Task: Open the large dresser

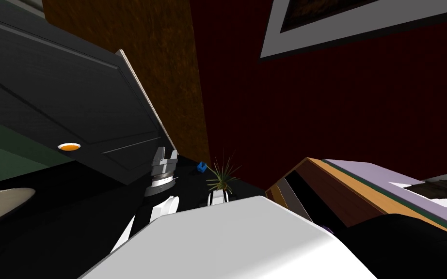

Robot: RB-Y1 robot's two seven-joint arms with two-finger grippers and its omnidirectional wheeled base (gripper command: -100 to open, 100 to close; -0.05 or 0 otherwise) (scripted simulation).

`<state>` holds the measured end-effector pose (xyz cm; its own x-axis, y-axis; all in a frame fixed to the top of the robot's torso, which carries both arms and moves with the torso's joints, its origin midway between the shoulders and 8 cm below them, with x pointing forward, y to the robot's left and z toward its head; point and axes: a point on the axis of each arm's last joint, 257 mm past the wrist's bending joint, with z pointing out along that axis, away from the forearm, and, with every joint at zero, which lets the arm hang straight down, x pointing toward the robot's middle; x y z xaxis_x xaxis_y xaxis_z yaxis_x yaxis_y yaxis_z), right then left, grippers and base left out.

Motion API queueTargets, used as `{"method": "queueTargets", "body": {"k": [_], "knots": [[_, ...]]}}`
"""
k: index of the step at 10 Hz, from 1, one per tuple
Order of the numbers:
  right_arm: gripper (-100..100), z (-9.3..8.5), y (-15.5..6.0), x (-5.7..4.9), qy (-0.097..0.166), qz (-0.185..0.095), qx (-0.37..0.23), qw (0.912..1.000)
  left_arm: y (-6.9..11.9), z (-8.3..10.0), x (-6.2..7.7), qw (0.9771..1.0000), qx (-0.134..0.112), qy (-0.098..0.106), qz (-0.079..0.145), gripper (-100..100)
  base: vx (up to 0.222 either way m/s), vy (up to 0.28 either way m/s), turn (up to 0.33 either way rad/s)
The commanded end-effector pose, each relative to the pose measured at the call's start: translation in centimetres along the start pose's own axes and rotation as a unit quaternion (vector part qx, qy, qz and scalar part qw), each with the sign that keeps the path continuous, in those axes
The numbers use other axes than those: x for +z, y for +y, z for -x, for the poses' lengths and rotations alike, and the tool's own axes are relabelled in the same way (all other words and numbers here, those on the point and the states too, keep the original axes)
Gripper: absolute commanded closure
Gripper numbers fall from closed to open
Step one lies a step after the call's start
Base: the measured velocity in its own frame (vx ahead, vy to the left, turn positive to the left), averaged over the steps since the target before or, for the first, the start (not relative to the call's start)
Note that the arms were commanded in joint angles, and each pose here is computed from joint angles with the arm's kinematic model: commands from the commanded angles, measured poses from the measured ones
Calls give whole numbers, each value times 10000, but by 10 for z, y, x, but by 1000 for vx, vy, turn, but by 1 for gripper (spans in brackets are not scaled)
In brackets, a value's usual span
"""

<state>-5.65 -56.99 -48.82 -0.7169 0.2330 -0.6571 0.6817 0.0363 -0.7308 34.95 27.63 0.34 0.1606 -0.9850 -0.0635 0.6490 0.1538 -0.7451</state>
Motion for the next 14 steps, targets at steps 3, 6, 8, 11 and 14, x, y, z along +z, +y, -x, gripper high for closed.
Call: {"method": "queueTargets", "body": {"k": [3,6,8,11,14], "knots": [[-100,6,5,-12,-213,95,551,9982,0,0,0,10000,0,0,0,0,10,-53,-56],[-100,13,9,-20,-374,163,912,9950,0,0,0,10000,0,0,0,0,4,-46,-39],[-100,17,11,-24,-449,195,1119,9925,0,0,0,10000,0,0,0,0,1,-62,-43],[-100,25,14,-30,-593,248,1485,9868,0,0,0,10000,-1,0,0,0,-4,-45,-25],[-100,39,17,-37,-795,310,2003,9760,0,0,0,10000,0,0,0,0,-1,-80,-31]]}}
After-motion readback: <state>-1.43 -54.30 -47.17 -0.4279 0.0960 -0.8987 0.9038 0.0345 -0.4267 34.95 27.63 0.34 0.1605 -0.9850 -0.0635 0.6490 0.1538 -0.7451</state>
